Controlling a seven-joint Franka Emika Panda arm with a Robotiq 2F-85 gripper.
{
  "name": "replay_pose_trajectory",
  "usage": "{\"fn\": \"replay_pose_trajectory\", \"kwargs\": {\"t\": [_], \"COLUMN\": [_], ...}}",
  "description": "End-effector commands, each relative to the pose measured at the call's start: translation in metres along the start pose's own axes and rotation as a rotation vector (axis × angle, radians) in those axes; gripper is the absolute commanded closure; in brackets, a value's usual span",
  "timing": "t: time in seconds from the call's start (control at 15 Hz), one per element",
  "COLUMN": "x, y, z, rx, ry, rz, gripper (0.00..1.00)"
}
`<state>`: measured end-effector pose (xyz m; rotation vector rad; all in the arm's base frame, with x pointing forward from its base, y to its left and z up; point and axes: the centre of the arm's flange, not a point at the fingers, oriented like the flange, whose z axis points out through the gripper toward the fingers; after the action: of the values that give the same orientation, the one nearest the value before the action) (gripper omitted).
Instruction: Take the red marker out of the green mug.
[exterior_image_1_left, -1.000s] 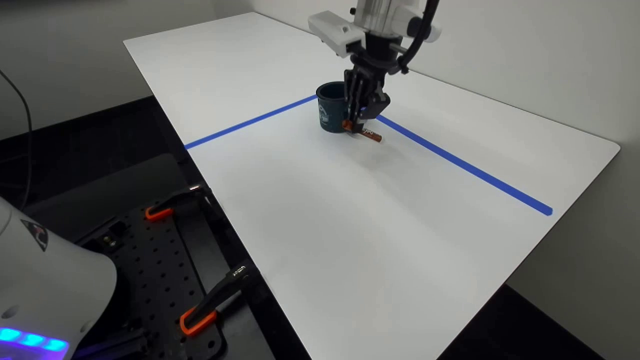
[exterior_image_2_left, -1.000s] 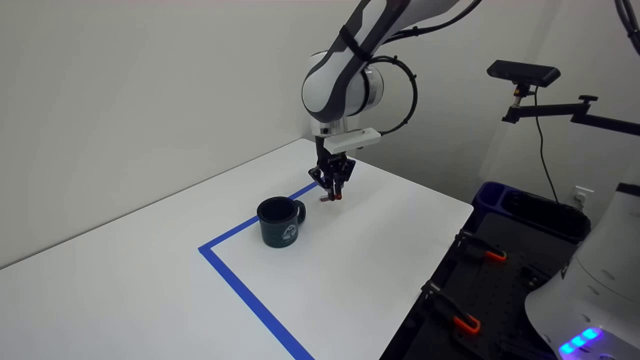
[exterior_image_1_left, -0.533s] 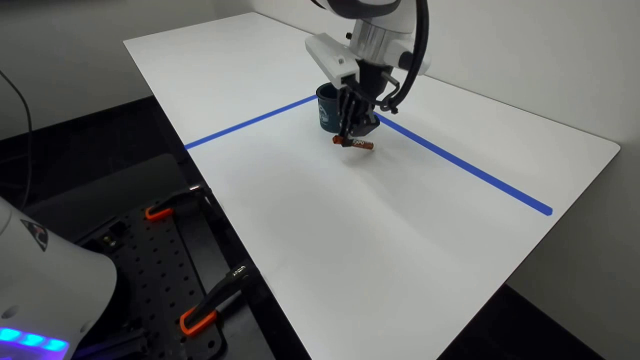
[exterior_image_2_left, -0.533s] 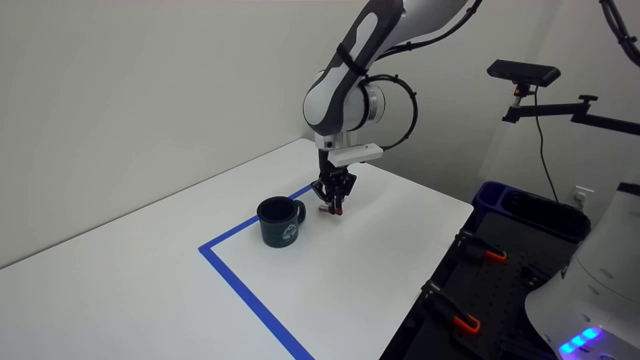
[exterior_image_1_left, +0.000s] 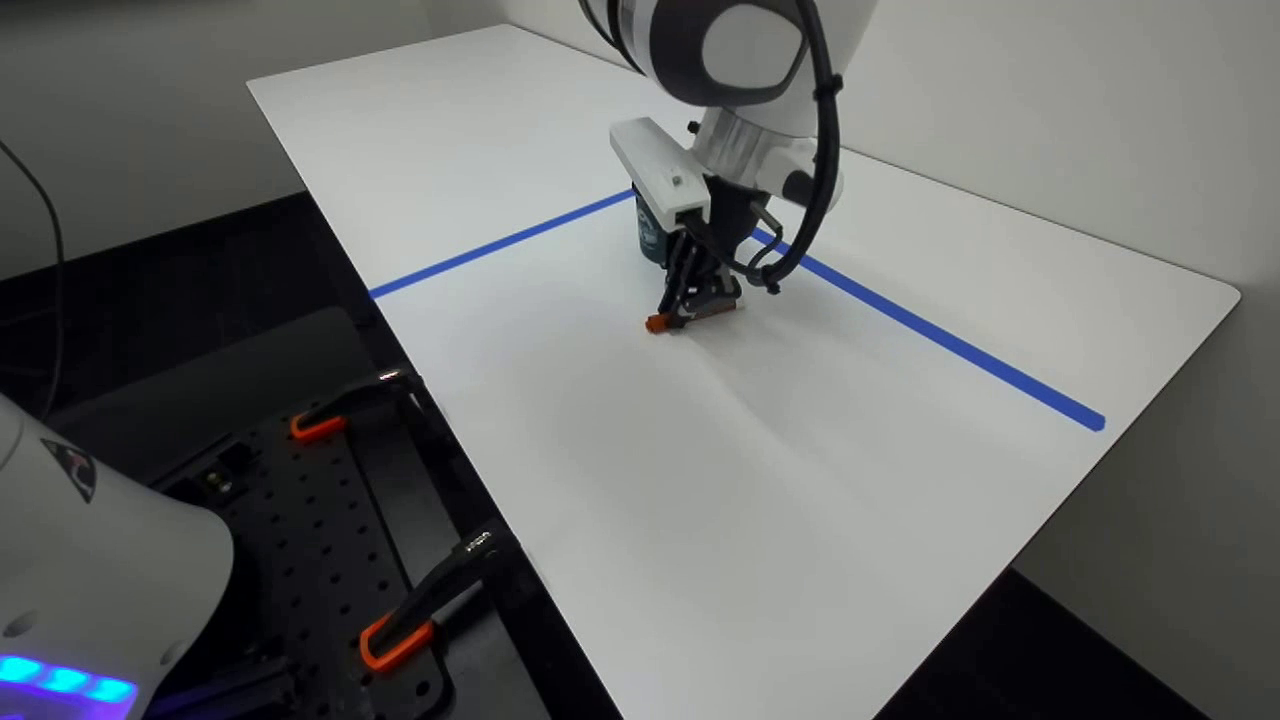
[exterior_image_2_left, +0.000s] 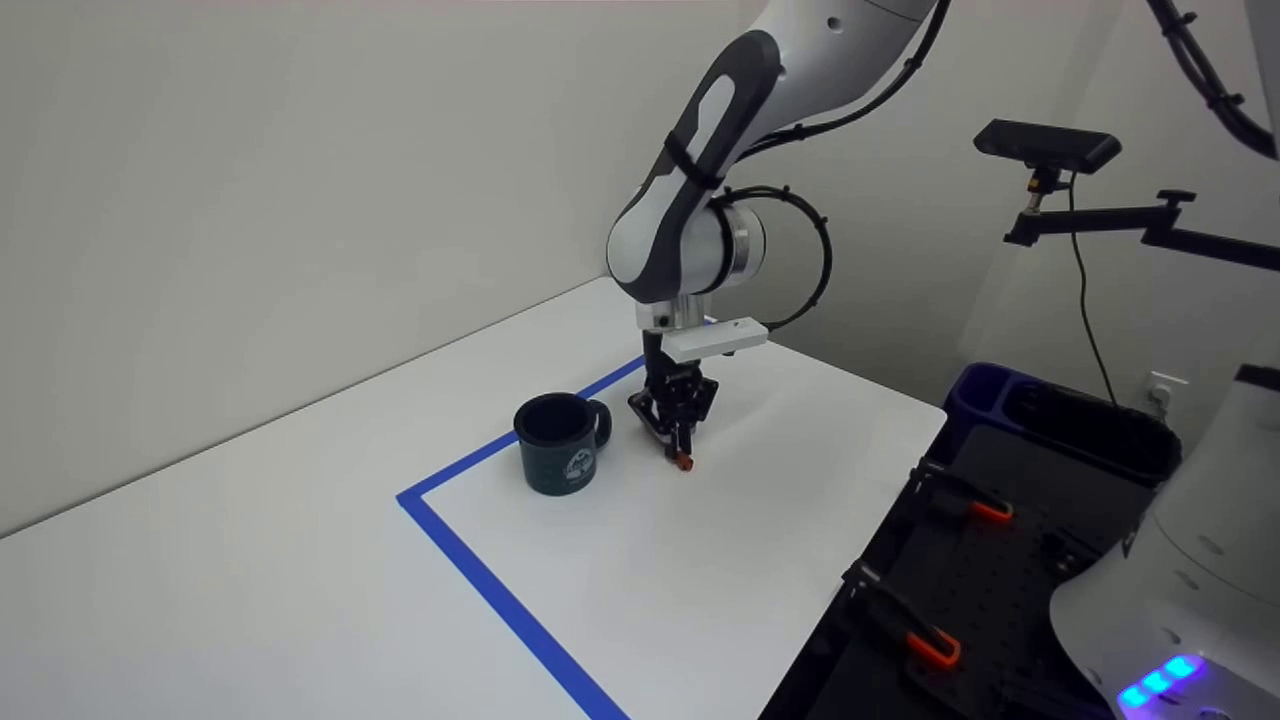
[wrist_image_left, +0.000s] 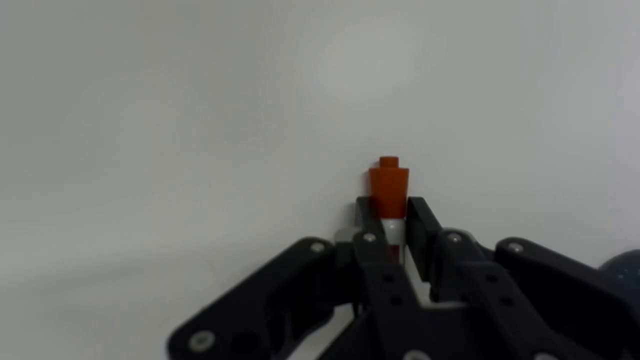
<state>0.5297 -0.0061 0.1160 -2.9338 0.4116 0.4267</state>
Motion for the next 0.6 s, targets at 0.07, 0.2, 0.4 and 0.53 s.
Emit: {"fn": "replay_pose_trajectory", "kwargs": {"t": [0.07, 0.2, 0.4, 0.53], "x": [0.015, 0.018, 0.017, 0.014], "y": [-0.005, -0.007, -0.008, -0.009], "z": [0.006, 0.001, -0.006, -0.014], "rx": [0.031, 0.031, 0.034, 0.029], "ry": [-0.005, 0.005, 0.018, 0.029], "rz": [-0.017, -0.019, -0.020, -0.017], "gripper": [0.95, 0.95, 0.56, 0.48]}}
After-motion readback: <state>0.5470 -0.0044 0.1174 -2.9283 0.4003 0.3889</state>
